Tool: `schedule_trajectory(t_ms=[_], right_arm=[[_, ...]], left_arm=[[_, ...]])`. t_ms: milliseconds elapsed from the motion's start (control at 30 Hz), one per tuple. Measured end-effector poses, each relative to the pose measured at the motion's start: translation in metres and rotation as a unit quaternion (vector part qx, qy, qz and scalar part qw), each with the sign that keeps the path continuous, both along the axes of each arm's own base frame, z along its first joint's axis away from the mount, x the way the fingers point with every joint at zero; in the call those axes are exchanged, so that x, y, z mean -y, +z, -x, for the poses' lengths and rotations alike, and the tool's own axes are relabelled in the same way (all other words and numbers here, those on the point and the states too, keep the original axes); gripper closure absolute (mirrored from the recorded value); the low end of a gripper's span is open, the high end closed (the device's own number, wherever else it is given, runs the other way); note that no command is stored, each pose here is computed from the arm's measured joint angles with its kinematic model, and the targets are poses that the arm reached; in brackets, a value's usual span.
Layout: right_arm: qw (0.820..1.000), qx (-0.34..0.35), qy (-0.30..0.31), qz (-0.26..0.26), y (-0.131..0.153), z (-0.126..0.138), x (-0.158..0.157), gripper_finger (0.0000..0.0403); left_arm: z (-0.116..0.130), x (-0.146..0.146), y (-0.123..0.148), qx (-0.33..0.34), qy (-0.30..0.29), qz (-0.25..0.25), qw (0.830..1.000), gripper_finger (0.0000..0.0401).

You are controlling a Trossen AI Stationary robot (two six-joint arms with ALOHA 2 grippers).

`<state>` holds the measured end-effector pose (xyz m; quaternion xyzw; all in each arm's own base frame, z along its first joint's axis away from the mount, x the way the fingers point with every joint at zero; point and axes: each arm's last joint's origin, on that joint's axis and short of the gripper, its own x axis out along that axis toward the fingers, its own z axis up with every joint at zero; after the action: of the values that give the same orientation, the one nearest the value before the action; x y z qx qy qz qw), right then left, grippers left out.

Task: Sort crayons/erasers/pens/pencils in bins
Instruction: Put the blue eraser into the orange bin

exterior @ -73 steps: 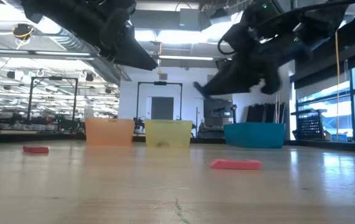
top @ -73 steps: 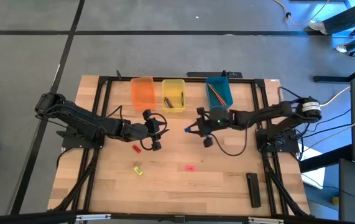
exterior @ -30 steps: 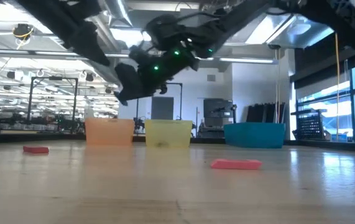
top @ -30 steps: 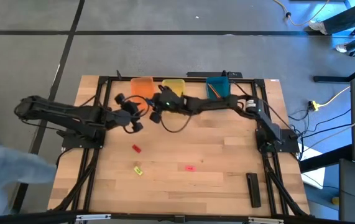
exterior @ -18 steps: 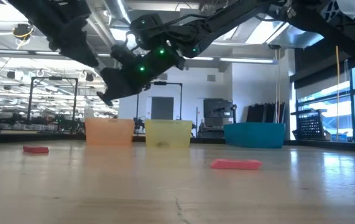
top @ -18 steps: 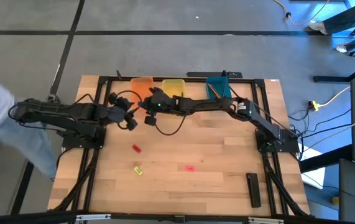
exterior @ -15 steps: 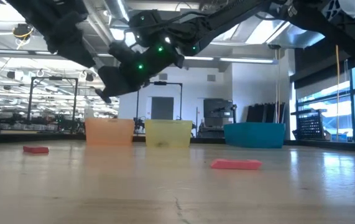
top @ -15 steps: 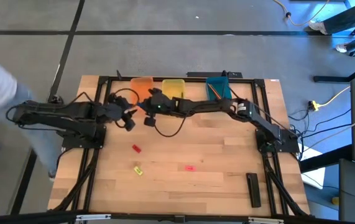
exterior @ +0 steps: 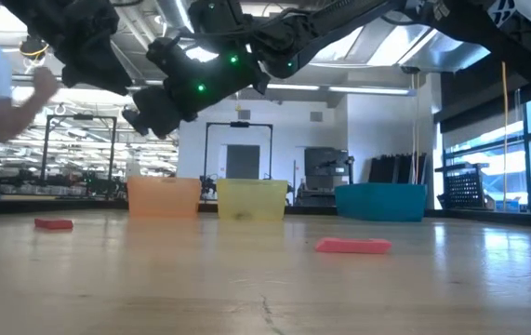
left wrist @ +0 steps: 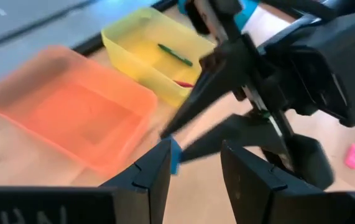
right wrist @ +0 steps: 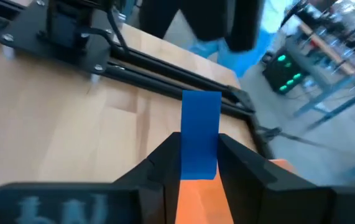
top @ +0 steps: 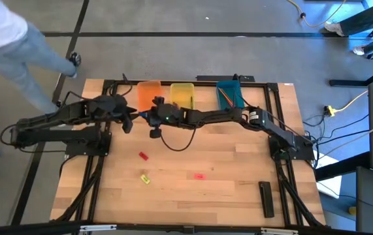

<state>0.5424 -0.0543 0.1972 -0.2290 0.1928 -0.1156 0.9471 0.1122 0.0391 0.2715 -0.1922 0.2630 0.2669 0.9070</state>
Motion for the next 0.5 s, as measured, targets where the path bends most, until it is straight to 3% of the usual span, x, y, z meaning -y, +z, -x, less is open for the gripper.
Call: schedule_trajectory(t_ms=[133,267,500], right_arm=[[0.998,-0.004,-0.039,0.047,0.002,0.000,-0.005,0.0299],[0.995,-0.022,-0.042,0.093,0.002,0.000,-0.009,0.0299],[0.994,-0.013,-0.033,0.107,0.005,-0.001,-0.015,0.0299]], left_arm=[[-0.003,-0.004,-0.004,-0.004,0.008,0.037,0.999,0.0268],[-0.004,-0.007,-0.004,-0.006,0.020,0.041,0.999,0.0268],[-0.008,-0.012,-0.007,-0.013,0.033,0.053,0.998,0.0268]])
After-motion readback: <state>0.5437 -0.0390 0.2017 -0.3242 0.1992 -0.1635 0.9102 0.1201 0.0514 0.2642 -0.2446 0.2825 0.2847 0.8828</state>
